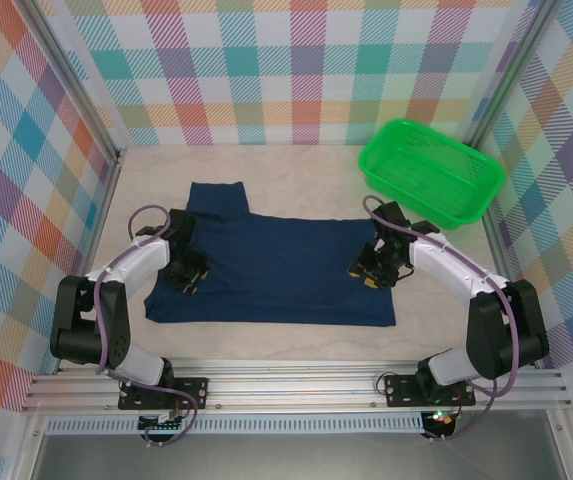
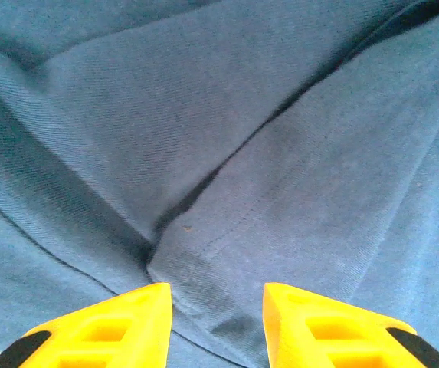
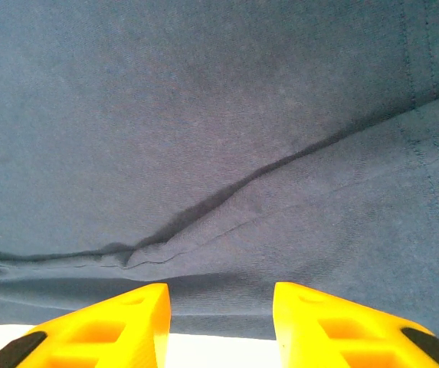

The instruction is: Fold and stack the t-shirts

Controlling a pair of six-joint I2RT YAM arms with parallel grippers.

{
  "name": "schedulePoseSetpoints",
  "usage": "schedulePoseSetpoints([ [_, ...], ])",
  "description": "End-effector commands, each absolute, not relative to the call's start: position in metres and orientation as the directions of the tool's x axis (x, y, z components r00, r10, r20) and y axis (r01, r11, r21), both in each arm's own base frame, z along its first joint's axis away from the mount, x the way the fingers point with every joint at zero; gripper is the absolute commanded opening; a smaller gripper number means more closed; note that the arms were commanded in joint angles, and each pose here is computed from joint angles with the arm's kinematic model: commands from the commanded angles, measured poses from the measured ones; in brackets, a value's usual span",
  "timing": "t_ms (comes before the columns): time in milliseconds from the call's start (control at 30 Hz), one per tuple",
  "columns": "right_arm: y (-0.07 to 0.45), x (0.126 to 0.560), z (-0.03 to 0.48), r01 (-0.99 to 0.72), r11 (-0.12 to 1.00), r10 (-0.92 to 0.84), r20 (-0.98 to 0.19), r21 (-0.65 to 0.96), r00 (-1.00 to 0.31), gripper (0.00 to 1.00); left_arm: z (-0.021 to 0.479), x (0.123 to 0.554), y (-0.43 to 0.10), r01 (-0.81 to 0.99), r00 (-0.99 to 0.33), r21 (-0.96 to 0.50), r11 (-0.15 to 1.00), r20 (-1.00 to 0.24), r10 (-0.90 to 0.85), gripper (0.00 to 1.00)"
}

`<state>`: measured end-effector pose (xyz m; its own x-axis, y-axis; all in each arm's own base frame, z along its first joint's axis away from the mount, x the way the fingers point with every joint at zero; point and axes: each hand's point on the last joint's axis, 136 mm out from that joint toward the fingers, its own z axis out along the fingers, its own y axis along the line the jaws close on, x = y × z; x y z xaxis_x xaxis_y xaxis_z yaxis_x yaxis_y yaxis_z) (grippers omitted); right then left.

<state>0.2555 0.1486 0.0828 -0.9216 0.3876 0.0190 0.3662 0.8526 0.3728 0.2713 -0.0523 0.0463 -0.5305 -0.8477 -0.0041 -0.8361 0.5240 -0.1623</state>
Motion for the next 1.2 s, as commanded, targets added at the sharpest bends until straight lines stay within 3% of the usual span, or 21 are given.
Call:
schedulePoseSetpoints([
  [0, 0.157, 0.260, 0.090, 0.334, 0.855, 0.359, 0.014, 0.397, -0.933, 0.40, 0.040, 0.260, -0.047, -0.839, -0.538, -0.094, 0.536, -0.009, -0.843, 0.35],
  [467, 0.156, 0.258, 0.087, 0.331, 0.859, 0.350, 0.023, 0.390, -0.936, 0.40, 0.020, 0.254, -0.045, -0.837, -0.546, -0.051, 0.545, 0.000, -0.838, 0.34],
  [633, 0.162, 0.263, 0.092, 0.315, 0.849, 0.342, 0.012, 0.425, -0.939, 0.40, 0.020, 0.264, -0.047, -0.834, -0.546, -0.086, 0.545, -0.016, -0.838, 0.18],
  [767, 0.182, 0.273, 0.110, 0.230, 0.797, 0.305, -0.044, 0.559, -0.951, 0.42, 0.033, 0.269, -0.049, -0.821, -0.563, -0.083, 0.565, -0.048, -0.825, 0.08],
  [933, 0.192, 0.279, 0.124, 0.183, 0.741, 0.313, -0.091, 0.647, -0.945, 0.43, 0.046, 0.268, -0.053, -0.809, -0.579, -0.081, 0.582, -0.059, -0.813, 0.06],
  [1167, 0.194, 0.280, 0.119, 0.200, 0.733, 0.322, -0.073, 0.650, -0.944, 0.42, 0.050, 0.273, -0.056, -0.798, -0.595, -0.075, 0.598, -0.061, -0.802, 0.06],
])
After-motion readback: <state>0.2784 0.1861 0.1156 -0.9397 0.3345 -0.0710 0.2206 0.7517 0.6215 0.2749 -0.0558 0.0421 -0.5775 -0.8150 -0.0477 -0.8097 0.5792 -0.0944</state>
